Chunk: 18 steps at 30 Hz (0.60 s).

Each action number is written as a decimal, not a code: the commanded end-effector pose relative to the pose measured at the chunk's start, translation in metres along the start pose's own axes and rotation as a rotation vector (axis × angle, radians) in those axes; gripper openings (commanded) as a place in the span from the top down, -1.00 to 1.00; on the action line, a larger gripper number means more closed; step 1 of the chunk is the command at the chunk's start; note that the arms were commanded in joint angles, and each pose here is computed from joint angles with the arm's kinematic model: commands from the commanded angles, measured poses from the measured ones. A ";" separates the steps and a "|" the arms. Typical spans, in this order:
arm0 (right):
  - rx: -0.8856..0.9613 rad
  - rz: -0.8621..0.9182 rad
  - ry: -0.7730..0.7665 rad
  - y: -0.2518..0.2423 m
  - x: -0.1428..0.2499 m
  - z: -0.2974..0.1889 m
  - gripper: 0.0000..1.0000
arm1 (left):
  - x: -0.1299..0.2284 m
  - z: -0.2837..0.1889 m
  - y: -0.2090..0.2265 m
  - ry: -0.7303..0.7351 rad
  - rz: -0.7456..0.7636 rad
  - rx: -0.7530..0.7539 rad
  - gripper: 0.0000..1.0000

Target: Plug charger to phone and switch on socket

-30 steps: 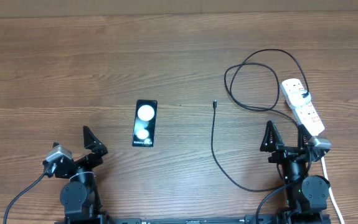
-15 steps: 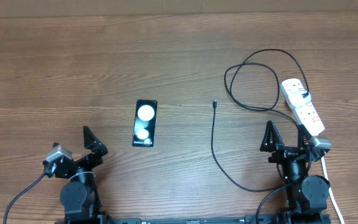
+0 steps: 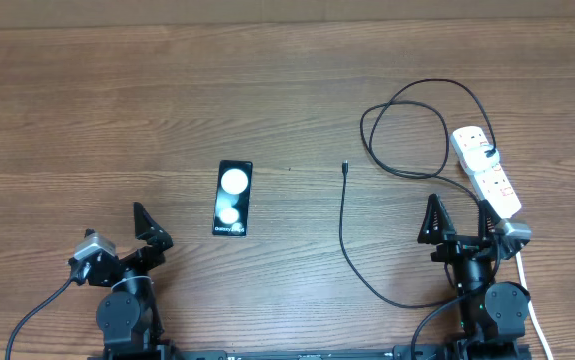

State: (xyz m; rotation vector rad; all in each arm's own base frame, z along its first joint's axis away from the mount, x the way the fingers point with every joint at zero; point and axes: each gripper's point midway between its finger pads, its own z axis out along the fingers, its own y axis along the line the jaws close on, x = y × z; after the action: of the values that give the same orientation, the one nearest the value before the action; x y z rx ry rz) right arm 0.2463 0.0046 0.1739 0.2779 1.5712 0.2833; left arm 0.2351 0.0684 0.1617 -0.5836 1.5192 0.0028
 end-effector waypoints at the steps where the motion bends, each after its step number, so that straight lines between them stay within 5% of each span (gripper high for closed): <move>1: 0.013 -0.007 -0.002 -0.003 0.002 0.000 -1.00 | -0.001 0.000 0.003 -0.010 0.021 -0.015 -0.99; 18: 0.013 -0.007 -0.002 -0.003 0.002 0.000 -1.00 | -0.002 0.000 0.004 -0.012 0.021 -0.020 -0.99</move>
State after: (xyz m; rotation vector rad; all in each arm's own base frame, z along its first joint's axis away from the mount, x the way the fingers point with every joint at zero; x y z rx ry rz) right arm 0.2463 0.0046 0.1741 0.2778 1.5705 0.2834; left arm 0.2351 0.0685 0.1615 -0.5840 1.5198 0.0033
